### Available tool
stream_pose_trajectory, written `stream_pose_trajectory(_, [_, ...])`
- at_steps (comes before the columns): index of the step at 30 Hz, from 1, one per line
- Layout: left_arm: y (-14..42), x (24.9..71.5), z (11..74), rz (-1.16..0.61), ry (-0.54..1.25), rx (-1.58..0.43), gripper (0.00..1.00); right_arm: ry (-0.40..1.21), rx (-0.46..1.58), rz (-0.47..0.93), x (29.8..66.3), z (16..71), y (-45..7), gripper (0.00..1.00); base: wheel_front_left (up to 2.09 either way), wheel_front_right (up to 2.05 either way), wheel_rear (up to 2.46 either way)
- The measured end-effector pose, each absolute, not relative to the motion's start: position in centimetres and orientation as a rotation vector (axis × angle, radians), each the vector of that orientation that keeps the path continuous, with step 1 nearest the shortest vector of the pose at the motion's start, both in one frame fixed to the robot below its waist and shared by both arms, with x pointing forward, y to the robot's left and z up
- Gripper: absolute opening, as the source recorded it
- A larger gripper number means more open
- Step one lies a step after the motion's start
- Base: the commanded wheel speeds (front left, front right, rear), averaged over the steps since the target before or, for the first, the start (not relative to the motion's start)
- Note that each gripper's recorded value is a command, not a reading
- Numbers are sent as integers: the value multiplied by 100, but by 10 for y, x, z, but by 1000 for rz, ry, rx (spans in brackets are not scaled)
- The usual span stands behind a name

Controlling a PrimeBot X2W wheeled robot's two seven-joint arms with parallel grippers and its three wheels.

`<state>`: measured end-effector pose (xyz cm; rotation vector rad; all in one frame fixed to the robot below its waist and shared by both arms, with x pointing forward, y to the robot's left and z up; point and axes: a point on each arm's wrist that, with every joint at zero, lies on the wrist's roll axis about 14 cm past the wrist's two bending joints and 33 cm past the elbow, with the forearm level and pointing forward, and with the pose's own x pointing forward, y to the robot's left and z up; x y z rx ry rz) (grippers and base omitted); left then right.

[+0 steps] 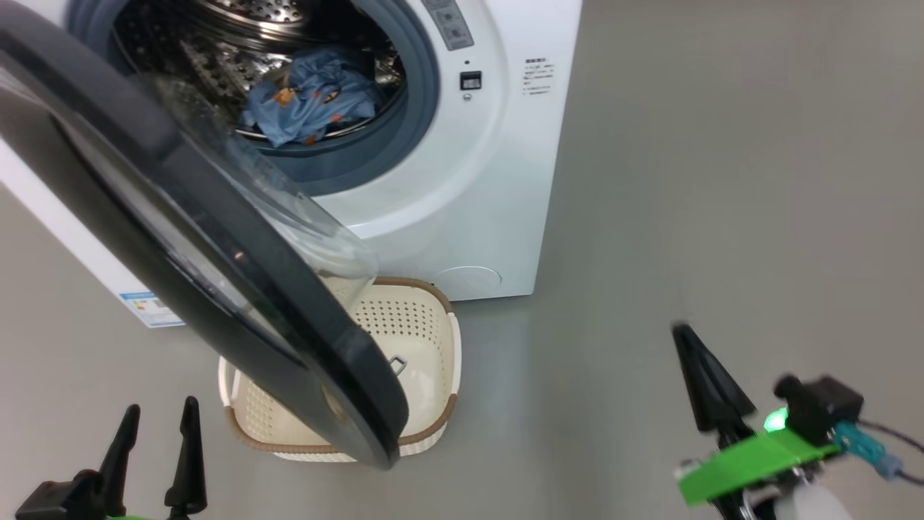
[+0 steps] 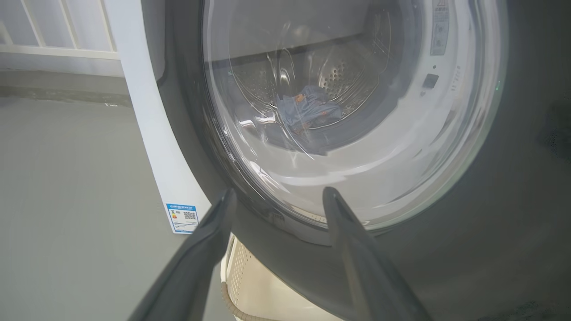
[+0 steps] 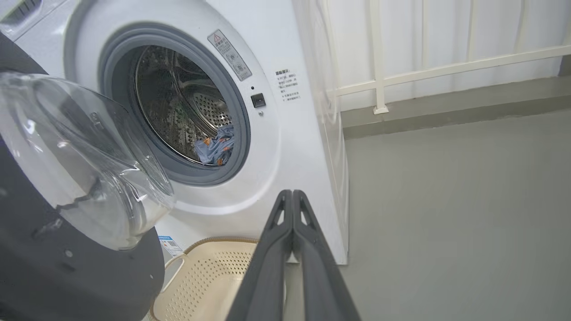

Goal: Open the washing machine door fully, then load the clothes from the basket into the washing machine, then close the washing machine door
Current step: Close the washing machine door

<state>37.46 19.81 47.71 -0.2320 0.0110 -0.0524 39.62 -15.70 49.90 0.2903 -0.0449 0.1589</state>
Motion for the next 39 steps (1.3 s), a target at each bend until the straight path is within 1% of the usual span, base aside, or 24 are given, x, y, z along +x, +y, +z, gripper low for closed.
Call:
stream_pose_trajectory(5, [203,368,481,-24,-6,-245,100,-204,329,291,411,557,-117,0,0,0,0])
stream_pose_trajectory(6, [206,363,482,-10,-8,-250,100,-261,349,352,411,579,-99,0,0,0,0])
stream_pose_trajectory(11, [215,352,484,26,-17,-251,100,-386,394,535,398,628,-48,0,0,0,0])
stream_pose_trajectory(12, [215,352,484,26,-17,-251,100,-386,394,535,398,628,-48,0,0,0,0])
stream_pose_trajectory(16, [221,346,486,53,-27,-255,100,-417,426,710,377,648,-1,0,0,0,0])
stream_pose_trajectory(21, [226,339,488,77,-36,-261,100,-376,459,937,341,649,55,0,0,0,0])
stream_pose_trajectory(25, [230,335,489,92,-40,-261,100,-291,459,1041,321,630,80,0,0,0,0])
stream_pose_trajectory(31, [235,332,487,108,-37,-260,100,-145,455,1100,308,592,97,0,0,0,0])
stream_pose_trajectory(39, [237,332,483,119,-22,-259,100,40,432,1076,310,537,99,0,0,0,0])
